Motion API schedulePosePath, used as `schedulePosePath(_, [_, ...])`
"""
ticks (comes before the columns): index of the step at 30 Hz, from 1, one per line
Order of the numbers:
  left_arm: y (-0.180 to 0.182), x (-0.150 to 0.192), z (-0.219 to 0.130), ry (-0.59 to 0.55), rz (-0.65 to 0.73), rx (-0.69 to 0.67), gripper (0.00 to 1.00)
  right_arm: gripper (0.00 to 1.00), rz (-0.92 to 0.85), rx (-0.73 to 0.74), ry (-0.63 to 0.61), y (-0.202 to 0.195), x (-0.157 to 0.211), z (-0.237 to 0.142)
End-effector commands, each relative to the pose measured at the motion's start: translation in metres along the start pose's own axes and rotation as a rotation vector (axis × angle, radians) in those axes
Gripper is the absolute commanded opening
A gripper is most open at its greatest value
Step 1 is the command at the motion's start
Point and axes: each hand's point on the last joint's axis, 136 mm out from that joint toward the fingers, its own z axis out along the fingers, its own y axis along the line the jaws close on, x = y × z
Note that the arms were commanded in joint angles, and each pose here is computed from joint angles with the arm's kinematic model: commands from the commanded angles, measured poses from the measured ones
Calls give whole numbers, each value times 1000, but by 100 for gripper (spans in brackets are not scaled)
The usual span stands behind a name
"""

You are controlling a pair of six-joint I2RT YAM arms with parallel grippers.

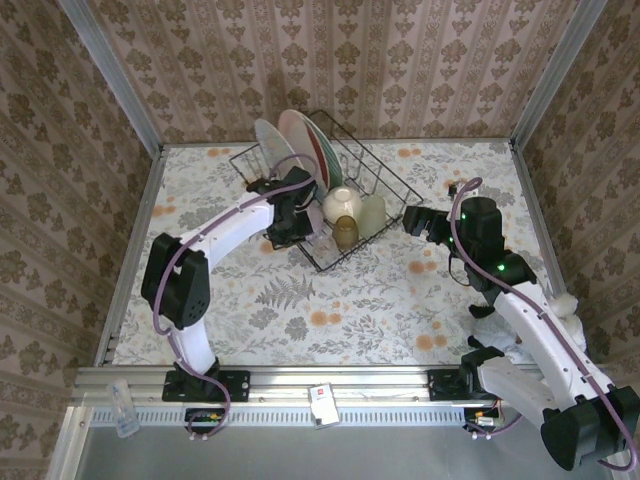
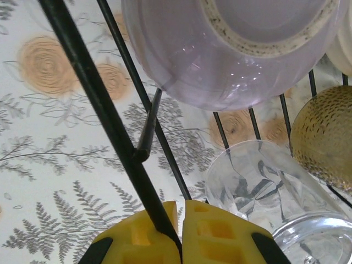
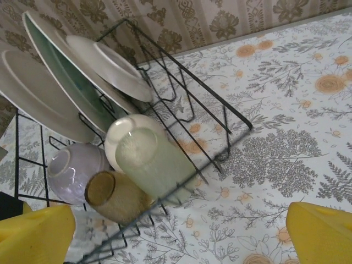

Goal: Unload the mixed dishes from the dish rack

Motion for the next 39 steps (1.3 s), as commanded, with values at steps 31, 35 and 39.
schedulePosePath(31, [-79,82,20,181,578,232,0,99,-10,54,-22,3,-25,-6])
schedulePosePath(35, [-77,82,23,176,555,227,0,97,-18,52,-22,9,-28,-10])
schedulePosePath(39, [-79,78,15,145,540,249,17,96,-30,42,-35,19,-37,-14])
